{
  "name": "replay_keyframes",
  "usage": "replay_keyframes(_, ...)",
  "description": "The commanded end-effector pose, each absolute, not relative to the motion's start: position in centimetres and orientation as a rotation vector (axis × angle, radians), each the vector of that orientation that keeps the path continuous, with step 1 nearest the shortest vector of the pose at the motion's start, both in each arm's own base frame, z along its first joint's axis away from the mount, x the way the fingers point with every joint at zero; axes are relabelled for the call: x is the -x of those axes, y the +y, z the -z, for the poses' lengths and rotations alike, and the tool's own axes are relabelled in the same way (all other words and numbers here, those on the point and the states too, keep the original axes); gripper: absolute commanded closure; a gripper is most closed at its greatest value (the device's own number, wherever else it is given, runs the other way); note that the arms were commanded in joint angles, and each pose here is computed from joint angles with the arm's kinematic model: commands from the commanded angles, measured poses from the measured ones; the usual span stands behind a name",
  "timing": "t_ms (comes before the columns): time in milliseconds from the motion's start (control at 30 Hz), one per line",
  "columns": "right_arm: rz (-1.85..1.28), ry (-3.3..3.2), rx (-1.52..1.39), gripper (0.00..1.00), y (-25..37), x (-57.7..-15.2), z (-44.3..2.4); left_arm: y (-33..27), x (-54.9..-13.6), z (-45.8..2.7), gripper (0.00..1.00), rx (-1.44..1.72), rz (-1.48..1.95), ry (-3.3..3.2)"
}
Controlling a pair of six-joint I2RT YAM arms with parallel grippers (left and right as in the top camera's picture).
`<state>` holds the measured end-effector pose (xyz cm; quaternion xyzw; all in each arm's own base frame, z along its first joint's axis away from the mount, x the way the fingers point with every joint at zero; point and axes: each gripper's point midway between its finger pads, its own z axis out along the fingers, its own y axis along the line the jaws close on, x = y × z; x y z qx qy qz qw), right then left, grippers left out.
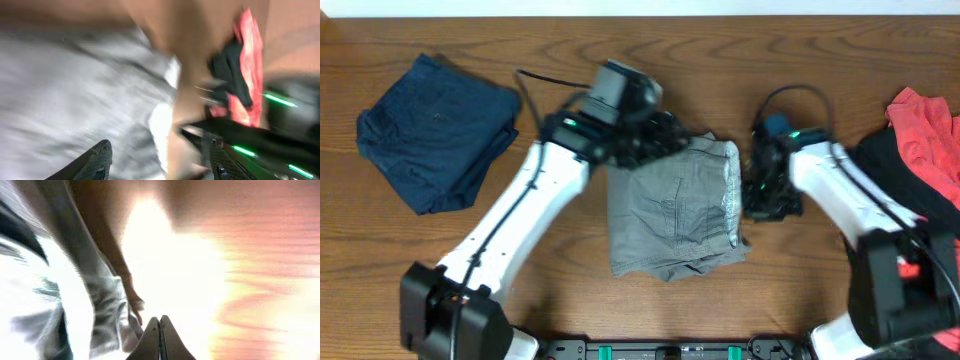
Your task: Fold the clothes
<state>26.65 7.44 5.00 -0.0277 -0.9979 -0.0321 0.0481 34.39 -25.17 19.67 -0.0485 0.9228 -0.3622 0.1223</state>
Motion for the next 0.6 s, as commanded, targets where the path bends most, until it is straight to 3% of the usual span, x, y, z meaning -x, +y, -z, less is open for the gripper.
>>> replay_keyframes(0, 0.128, -3.295, 0.208, 0.99, 5.9, -30.9, -12.6, -19.5, -38.4, -20.3, 0.37, 0.137, 0.794, 2.578)
replay_keyframes(133, 0.465, -3.406, 0.021, 0.95, 9.2, -31.9, -17.9, -16.3, -40.9, -18.1, 0.37, 0.18, 0.671, 2.578)
replay_keyframes(233, 0.668, -3.346, -0.085, 0.96, 11.8, -30.6, -18.9, -15.8, -42.0, -15.5, 0.37, 0.168, 0.642, 2.616)
replay_keyframes(567, 0.643, -3.106, -0.205, 0.97, 16.7, -25.0, -11.1, -16.6, -41.2, -5.1, 0.36, 0.221, 0.651, 2.881)
